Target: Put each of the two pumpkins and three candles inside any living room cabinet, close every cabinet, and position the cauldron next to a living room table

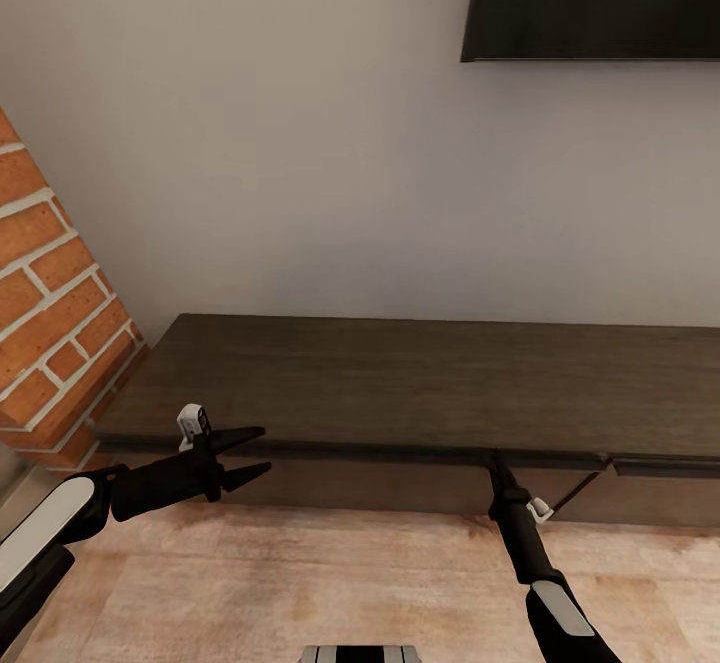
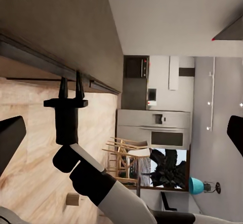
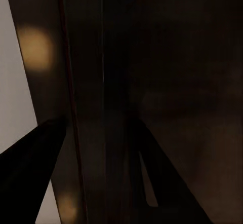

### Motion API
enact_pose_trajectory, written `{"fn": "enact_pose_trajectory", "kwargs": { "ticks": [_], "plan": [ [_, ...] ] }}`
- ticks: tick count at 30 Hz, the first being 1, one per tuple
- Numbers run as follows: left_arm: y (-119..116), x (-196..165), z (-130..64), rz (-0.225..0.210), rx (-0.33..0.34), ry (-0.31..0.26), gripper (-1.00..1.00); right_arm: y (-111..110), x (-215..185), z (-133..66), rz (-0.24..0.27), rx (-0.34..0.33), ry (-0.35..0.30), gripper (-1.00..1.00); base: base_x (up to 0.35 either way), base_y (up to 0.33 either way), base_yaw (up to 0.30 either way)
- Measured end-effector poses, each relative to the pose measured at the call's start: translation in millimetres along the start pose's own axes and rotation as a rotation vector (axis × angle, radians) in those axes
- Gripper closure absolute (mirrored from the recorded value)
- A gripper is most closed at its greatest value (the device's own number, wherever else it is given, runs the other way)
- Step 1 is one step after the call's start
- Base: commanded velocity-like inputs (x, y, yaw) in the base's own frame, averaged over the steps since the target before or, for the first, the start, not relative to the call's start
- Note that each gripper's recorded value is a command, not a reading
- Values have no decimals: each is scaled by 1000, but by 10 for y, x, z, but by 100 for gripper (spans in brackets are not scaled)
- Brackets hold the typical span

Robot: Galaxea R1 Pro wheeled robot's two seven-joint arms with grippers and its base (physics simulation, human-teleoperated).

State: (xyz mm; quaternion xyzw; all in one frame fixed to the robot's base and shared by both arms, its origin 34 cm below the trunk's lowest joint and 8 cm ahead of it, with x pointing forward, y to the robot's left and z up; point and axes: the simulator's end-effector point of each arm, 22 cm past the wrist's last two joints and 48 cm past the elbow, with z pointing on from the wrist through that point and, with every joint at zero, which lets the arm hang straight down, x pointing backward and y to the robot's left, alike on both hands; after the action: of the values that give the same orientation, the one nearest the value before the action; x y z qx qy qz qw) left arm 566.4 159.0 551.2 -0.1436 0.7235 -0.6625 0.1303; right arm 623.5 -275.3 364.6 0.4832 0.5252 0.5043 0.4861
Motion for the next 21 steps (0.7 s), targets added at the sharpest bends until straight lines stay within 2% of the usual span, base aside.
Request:
{"fn": "enact_pose_trajectory", "kwargs": {
  "ticks": [21],
  "plan": [
    [-2,-1,3,0,1,0,-100,4,2,7,-5,0,2,100,-20,0,0]
  ]
}}
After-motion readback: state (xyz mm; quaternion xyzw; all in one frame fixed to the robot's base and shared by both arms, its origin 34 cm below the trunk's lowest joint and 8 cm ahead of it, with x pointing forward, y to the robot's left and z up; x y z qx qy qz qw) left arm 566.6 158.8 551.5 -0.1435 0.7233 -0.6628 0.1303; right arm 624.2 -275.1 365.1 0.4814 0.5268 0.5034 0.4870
